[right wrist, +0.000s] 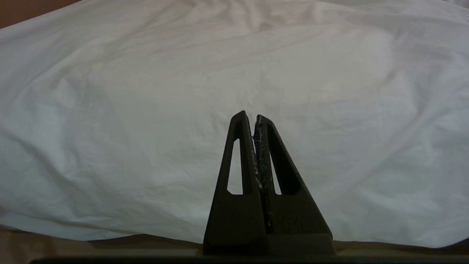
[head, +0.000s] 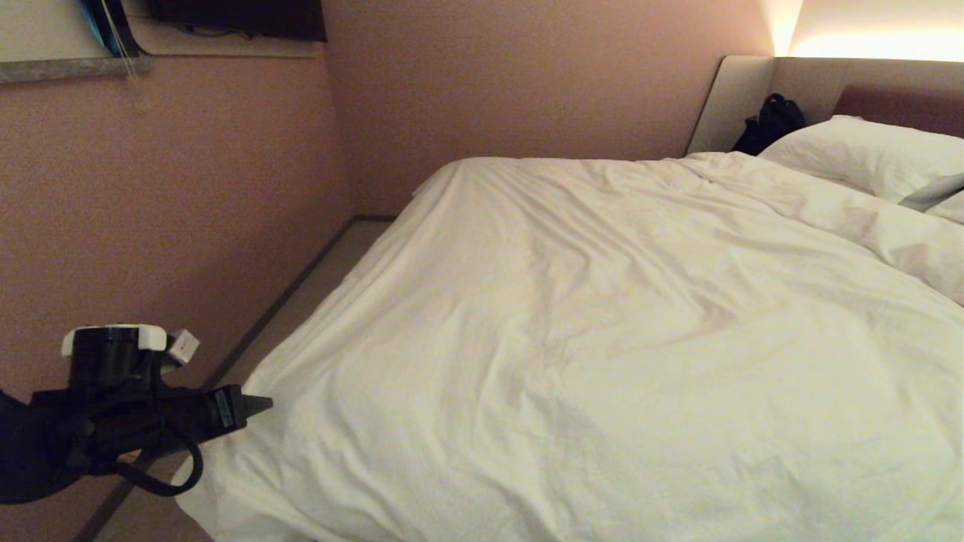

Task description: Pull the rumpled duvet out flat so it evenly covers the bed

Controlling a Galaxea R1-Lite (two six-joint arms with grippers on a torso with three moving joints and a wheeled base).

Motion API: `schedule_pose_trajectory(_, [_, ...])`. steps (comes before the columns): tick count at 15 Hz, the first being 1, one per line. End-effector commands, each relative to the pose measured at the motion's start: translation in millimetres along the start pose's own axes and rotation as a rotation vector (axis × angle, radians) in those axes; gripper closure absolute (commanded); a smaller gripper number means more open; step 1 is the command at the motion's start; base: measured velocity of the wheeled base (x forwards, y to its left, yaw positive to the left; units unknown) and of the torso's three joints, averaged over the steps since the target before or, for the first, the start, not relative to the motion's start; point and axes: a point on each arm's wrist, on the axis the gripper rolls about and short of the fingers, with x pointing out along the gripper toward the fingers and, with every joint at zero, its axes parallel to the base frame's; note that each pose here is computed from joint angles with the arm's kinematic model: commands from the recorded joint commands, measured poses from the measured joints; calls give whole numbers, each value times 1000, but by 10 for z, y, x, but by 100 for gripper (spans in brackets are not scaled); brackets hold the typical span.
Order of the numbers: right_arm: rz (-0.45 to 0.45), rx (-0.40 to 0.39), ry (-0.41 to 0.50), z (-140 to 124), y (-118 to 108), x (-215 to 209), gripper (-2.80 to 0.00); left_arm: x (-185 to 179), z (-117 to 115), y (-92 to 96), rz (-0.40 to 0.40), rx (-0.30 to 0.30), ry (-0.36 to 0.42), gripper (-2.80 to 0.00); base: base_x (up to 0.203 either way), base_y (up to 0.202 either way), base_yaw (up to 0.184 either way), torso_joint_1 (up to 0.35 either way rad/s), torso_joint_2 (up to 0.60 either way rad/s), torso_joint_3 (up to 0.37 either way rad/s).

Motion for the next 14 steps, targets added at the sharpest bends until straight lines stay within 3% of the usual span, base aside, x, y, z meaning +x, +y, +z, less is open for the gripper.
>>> schedule_pose_trajectory(1, [1,0,-1,0,0,0,0,-274,53,-142,-42,33,-79,-280,0,0,0,0,0,0])
schedule_pose_trajectory(5, [1,0,-1,0,0,0,0,-911,153,-336,-100,62,-191,-280,0,0,0,0,0,0])
schedule_pose_trajectory(8, [1,0,-1,0,0,0,0,-1411,212,-472,-151,51,-266,-280,0,0,0,0,0,0])
schedule_pose_trajectory(14, [1,0,-1,0,0,0,0,-2140,4,-580,-190,62,-354,-280,0,0,0,0,0,0])
